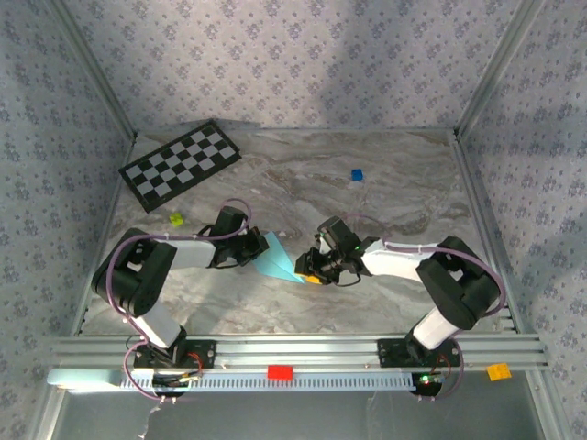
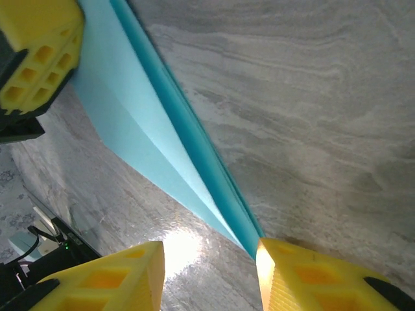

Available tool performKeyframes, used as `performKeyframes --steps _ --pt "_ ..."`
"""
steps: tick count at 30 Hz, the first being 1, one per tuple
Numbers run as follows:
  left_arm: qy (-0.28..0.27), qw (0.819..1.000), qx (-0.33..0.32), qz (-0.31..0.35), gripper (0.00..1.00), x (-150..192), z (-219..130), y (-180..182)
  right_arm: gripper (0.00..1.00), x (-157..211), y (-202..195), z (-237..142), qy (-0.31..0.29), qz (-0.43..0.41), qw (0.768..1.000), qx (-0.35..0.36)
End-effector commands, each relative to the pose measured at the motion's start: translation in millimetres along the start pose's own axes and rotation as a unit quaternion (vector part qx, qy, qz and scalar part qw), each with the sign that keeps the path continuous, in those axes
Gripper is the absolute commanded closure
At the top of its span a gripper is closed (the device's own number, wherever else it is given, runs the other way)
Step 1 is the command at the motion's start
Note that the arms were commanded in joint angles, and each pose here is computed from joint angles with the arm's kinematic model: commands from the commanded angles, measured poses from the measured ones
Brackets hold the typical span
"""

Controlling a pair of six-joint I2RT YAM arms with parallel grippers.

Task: Fold a paper plane with a square sheet of paper (pick it up from the middle)
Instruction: Fourth fold the wing at the center of the table.

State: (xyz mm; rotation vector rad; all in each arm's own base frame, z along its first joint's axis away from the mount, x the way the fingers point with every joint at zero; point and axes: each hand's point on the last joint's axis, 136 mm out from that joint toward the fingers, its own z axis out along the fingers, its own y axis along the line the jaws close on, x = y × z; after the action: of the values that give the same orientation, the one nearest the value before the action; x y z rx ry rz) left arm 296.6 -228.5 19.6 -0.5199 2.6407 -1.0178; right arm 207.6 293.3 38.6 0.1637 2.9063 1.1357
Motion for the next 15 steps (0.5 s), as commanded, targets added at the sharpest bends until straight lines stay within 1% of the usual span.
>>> performKeyframes --steps 1,3,9,15 --pt "0.012 0.999 -0.029 -0.015 1.00 8 -3 18 0.57 5 -10 5 0.013 0.018 1.000 0.022" --pt "0.012 0.999 -0.030 -0.015 1.00 7 -3 18 0.58 7 -17 5 0.016 0.024 0.999 0.036" --pt "0.013 0.999 -0.031 -0.017 1.00 7 -2 18 0.61 12 -1 8 0.033 0.009 0.999 0.002" --pt "0.012 0.999 -0.029 -0.019 1.00 5 -2 16 0.61 13 -1 13 0.042 0.010 0.999 0.001"
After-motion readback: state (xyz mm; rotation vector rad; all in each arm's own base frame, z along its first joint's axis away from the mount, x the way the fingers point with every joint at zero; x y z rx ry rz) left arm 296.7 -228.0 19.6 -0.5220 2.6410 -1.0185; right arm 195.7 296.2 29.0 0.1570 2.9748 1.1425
